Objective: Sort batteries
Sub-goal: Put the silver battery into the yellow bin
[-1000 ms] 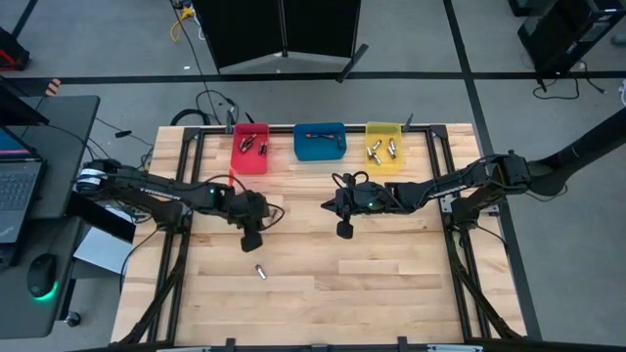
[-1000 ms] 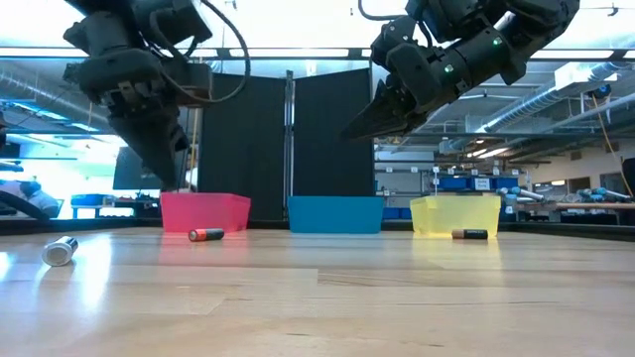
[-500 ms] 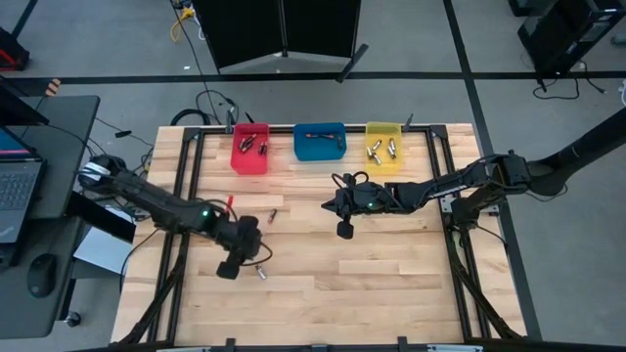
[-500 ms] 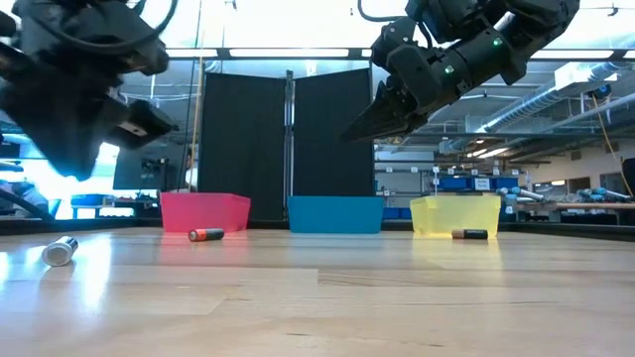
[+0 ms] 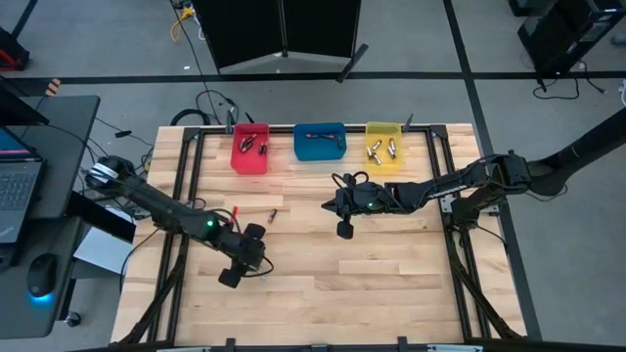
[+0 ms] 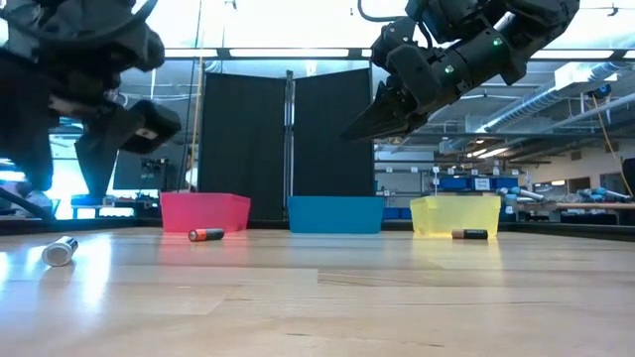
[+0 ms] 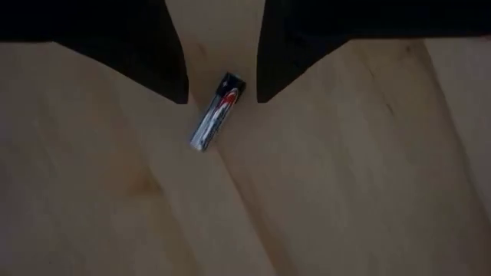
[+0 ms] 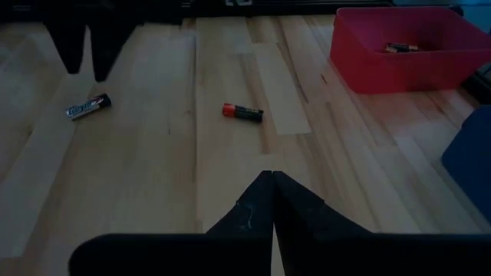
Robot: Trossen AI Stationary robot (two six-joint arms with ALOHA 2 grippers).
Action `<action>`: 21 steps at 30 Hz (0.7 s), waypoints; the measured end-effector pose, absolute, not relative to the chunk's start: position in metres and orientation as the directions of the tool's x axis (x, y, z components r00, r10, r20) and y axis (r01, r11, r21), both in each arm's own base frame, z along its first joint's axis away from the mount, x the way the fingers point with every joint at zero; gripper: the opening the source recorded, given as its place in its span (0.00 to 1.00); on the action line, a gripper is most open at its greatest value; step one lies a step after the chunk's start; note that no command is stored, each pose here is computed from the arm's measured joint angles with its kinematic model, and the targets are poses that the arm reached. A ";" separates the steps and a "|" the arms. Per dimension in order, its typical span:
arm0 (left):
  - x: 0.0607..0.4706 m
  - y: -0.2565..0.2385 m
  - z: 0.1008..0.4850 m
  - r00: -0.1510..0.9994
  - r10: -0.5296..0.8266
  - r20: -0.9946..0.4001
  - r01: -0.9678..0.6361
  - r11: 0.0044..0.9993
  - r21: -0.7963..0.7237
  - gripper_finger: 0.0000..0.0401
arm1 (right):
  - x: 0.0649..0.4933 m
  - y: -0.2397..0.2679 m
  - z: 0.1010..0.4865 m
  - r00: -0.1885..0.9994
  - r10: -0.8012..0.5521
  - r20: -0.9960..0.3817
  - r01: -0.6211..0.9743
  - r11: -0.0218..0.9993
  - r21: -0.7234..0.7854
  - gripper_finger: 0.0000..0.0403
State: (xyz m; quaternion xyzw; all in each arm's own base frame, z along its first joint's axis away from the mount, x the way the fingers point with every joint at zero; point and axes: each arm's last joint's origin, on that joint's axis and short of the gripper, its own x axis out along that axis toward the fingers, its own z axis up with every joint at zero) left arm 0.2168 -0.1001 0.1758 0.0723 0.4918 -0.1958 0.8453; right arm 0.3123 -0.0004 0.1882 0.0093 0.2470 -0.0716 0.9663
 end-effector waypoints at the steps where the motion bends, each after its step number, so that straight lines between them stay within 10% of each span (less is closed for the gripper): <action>1: 0.218 -0.100 0.173 0.429 -0.255 -0.867 0.416 0.907 -0.061 0.41 | 0.312 0.000 0.188 0.868 -0.134 -0.479 0.143 0.990 -0.018 0.04; 21: 0.230 -0.107 0.136 0.324 -0.232 -0.917 0.552 0.834 -0.015 0.42 | 0.308 -0.002 0.182 0.861 -0.137 -0.489 0.147 0.989 -0.019 0.06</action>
